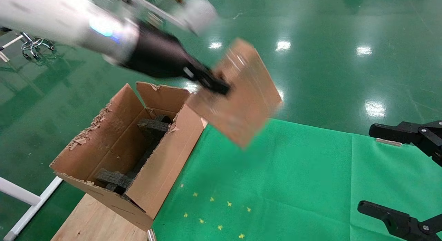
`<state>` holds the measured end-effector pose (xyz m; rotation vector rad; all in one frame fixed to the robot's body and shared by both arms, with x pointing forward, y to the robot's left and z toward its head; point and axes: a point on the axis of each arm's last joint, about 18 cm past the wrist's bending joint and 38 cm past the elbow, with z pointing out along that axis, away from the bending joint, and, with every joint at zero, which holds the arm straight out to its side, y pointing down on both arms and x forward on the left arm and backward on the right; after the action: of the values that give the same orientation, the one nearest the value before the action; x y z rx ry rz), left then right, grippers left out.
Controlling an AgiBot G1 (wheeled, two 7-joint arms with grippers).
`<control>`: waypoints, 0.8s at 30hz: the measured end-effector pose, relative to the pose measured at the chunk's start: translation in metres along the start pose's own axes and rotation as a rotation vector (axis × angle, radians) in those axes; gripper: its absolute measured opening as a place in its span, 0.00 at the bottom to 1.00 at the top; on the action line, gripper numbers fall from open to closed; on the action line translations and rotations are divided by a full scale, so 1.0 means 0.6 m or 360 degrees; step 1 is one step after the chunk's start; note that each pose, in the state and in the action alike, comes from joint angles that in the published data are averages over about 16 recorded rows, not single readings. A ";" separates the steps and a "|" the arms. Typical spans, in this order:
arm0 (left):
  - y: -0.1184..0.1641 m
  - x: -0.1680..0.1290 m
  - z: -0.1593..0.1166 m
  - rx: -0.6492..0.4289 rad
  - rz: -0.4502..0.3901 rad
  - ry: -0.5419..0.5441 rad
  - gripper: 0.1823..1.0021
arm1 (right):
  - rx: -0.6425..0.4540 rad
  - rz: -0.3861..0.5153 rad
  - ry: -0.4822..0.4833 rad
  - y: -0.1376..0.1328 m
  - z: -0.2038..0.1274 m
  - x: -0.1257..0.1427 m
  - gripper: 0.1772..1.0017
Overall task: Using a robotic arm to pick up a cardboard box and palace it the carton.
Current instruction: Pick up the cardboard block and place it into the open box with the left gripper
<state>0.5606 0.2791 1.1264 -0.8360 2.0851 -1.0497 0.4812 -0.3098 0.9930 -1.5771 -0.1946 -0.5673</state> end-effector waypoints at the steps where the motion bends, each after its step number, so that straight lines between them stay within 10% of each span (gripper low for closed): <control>1: 0.001 -0.015 -0.019 0.0030 0.0001 -0.0019 0.24 | 0.0000 0.0000 0.0000 0.000 0.000 0.000 0.98; 13: 0.091 -0.188 -0.192 0.0103 0.0015 -0.0328 0.24 | 0.0000 0.0000 0.0000 0.000 0.000 0.000 1.00; 24: 0.225 -0.284 -0.219 -0.0130 -0.0101 -0.0476 0.23 | 0.0000 0.0000 0.0000 0.000 0.000 0.000 1.00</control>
<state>0.5253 0.5306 1.1184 -1.0378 1.8680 -0.8193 0.4812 -0.3098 0.9930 -1.5771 -0.1946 -0.5673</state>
